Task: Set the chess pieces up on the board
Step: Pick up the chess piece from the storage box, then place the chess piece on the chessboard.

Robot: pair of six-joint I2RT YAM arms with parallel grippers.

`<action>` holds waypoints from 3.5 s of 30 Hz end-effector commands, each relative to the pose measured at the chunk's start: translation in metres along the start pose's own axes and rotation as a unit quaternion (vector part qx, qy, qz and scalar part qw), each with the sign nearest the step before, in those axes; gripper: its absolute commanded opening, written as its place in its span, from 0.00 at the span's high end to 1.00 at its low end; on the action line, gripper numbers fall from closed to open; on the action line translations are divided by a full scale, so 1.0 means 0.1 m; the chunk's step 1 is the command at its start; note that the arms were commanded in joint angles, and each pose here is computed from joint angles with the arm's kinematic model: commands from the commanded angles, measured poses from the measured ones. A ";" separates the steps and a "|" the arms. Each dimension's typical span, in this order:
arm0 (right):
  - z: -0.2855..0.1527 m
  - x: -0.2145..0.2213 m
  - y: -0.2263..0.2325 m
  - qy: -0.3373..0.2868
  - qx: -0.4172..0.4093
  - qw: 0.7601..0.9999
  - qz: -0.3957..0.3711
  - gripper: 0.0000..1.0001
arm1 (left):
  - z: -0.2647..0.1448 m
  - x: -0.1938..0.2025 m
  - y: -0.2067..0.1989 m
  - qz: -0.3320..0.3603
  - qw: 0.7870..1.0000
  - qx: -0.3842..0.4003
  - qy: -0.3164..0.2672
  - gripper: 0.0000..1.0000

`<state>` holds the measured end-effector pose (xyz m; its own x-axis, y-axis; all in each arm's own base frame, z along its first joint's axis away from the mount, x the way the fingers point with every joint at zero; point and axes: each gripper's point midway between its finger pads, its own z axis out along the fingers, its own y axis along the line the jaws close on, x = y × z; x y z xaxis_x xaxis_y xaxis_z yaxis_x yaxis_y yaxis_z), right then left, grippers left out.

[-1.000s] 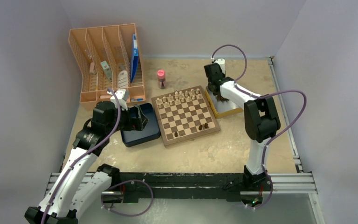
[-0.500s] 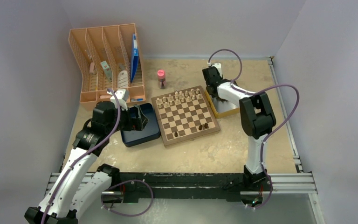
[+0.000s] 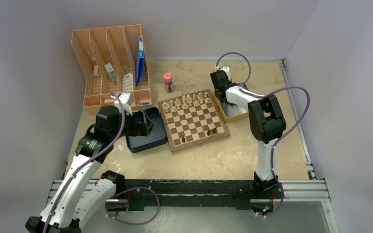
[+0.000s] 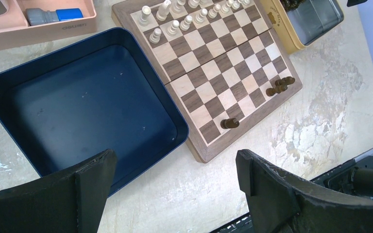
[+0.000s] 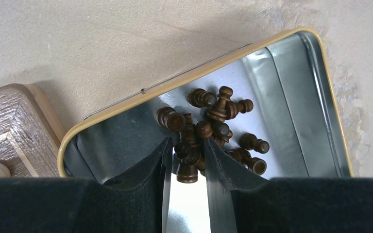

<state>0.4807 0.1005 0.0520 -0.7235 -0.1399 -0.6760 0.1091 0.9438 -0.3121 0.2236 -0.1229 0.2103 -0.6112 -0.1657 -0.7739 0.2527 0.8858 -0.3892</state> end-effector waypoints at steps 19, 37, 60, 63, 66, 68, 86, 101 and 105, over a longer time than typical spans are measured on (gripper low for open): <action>-0.35 -0.42 -0.09 -0.059 0.041 0.997 0.018 0.79 | -0.02 -0.13 -0.03 0.000 1.000 0.004 -0.026 0.06; -1.45 -0.61 0.36 -0.131 -0.095 0.983 0.089 0.83 | -0.02 -0.12 -0.03 0.000 1.000 0.005 -0.026 0.07; -2.49 0.26 1.26 -0.239 -0.403 0.878 0.094 0.80 | -0.02 -0.13 0.00 -0.002 1.000 -0.002 -0.028 0.07; -2.51 0.29 1.34 -0.249 -0.413 0.871 0.090 0.80 | -0.02 -0.12 0.00 -0.002 1.000 -0.004 -0.026 0.07; -2.55 0.31 1.41 -0.261 -0.421 0.864 0.090 0.79 | -0.02 -0.12 0.00 -0.003 1.000 -0.004 -0.027 0.07; -2.55 0.34 1.45 -0.267 -0.423 0.861 0.091 0.79 | -0.02 -0.13 0.00 -0.002 1.000 -0.003 -0.028 0.07; -2.34 0.72 1.77 -0.245 -0.393 0.884 0.065 0.78 | -0.04 -0.14 -0.02 0.002 0.999 0.002 -0.032 0.07; -2.37 0.77 1.64 -0.213 -0.363 0.905 0.062 0.67 | -0.06 -0.15 -0.02 0.002 0.999 0.002 -0.035 0.07; -2.48 0.71 1.64 -0.200 -0.372 0.905 0.056 0.66 | -0.05 -0.14 -0.02 0.001 0.999 0.002 -0.034 0.07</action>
<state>0.2739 0.3115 0.0834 -0.4248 -0.0394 -0.9044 -0.4438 0.8798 0.1702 0.2231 -0.1201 0.2145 -0.5925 -0.1725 -0.7868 0.2499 0.8892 -0.3832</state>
